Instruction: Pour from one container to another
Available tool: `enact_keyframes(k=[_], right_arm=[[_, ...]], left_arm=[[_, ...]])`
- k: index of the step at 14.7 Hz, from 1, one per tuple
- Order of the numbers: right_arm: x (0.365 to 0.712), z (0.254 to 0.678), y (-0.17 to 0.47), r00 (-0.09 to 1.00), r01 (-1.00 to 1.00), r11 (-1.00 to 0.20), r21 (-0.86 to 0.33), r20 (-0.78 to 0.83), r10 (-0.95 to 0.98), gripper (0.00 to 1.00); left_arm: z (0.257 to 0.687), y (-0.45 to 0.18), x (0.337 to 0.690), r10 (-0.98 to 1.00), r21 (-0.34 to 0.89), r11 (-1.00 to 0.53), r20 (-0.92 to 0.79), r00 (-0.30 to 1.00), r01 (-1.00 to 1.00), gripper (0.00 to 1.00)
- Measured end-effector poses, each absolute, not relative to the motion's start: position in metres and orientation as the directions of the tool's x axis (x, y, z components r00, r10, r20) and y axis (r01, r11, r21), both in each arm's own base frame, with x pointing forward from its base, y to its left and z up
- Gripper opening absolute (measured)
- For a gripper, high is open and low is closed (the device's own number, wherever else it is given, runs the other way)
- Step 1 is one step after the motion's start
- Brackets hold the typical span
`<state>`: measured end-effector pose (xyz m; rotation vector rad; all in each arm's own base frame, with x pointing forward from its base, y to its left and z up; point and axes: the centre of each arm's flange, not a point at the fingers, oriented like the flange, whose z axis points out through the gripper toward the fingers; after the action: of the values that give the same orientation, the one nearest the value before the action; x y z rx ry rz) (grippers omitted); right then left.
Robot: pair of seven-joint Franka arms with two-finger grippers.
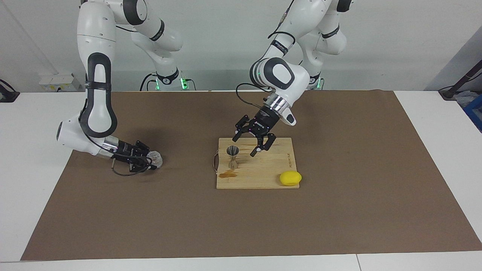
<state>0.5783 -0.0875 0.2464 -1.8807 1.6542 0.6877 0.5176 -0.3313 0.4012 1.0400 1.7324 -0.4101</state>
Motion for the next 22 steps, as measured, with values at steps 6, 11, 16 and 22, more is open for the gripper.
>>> enact_keyframes(k=[6,11,16,22], right_arm=[[0.585,0.259,-0.080,0.085,-0.996,-0.073,-0.046,-0.684,-0.725,0.50],[0.611,0.312,-0.030,0.000,-1.000,-0.004,0.004,-0.665,-0.747,0.50],[0.636,0.381,0.078,-0.074,-0.997,0.043,0.066,-0.596,-0.799,0.50],[0.639,0.416,0.171,-0.057,-0.998,0.038,0.049,-0.502,-0.863,0.50]], left_arm=[[0.419,-0.276,0.567,0.521,0.391,0.344,-0.836,0.173,0.854,1.00],[0.433,-0.239,0.588,0.571,0.511,0.062,-0.723,0.390,0.857,1.00],[0.442,-0.214,0.596,0.615,0.554,-0.313,-0.500,0.610,0.771,1.00],[0.469,-0.184,0.609,0.432,0.505,-0.757,-0.091,0.897,0.415,1.00]])
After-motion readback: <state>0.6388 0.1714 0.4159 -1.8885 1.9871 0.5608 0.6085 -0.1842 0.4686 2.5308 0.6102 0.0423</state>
